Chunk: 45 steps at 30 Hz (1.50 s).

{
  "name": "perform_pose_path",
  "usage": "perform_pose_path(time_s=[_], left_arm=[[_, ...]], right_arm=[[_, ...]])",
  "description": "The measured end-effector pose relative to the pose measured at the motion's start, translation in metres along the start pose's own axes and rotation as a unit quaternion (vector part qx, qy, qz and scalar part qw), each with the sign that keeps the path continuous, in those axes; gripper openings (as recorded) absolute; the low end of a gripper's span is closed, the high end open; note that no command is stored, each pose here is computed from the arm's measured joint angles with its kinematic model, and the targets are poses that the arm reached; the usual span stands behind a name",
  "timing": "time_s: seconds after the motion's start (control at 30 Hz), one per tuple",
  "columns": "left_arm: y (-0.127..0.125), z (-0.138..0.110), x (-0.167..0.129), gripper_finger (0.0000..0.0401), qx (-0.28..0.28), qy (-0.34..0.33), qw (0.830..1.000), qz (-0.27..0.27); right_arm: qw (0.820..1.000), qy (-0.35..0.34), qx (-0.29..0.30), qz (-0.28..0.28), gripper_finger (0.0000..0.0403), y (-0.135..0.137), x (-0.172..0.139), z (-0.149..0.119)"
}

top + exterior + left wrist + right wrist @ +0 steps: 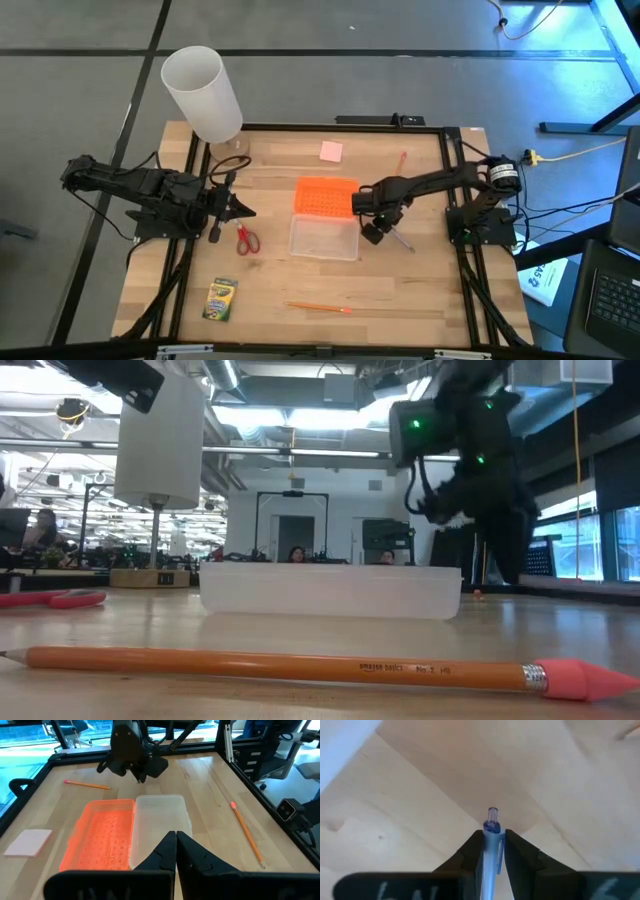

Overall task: Pack school essentials
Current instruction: Put the purple pen into the orange supply box

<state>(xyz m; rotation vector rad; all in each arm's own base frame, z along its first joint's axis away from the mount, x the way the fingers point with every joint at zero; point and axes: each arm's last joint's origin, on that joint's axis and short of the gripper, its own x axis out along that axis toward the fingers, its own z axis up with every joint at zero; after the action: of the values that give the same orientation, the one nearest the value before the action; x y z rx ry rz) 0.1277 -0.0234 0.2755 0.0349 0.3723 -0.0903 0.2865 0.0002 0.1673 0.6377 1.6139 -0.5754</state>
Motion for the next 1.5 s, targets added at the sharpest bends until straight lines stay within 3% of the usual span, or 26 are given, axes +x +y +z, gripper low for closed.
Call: perform_pose_path(time_s=[0.2, 0.33, 0.67, 0.8, 1.03, 1.5], left_arm=[[0.0, 0.0, 0.0, 0.0, 0.0, 0.0, 1.0, 0.0], [0.0, 0.0, 0.0, 0.0, 0.0, 0.0, 1.0, 0.0], [0.0, 0.0, 0.0, 0.0, 0.001, 0.0, 1.0, 0.0], [0.0, -0.001, 0.0, 0.0, 0.001, 0.003, 1.0, 0.001], [0.0, -0.001, 0.0, 0.0, 0.001, 0.005, 1.0, 0.0], [0.0, -0.001, 0.0, 0.0, 0.006, 0.004, 1.0, 0.001]], right_arm=[[0.998, -0.048, -0.036, -0.021, 0.0068, 0.013, -0.038, 0.005], [0.992, -0.1, -0.073, -0.007, 0.0067, 0.026, -0.069, 0.01], [0.958, -0.22, -0.178, 0.04, 0.0067, 0.056, -0.111, 0.031], [0.938, -0.255, -0.226, 0.061, 0.0068, 0.076, -0.109, 0.046], [0.918, -0.277, -0.273, 0.075, 0.0068, 0.102, -0.094, 0.073], [0.926, -0.23, -0.294, 0.048, 0.0068, 0.116, -0.051, 0.091]])
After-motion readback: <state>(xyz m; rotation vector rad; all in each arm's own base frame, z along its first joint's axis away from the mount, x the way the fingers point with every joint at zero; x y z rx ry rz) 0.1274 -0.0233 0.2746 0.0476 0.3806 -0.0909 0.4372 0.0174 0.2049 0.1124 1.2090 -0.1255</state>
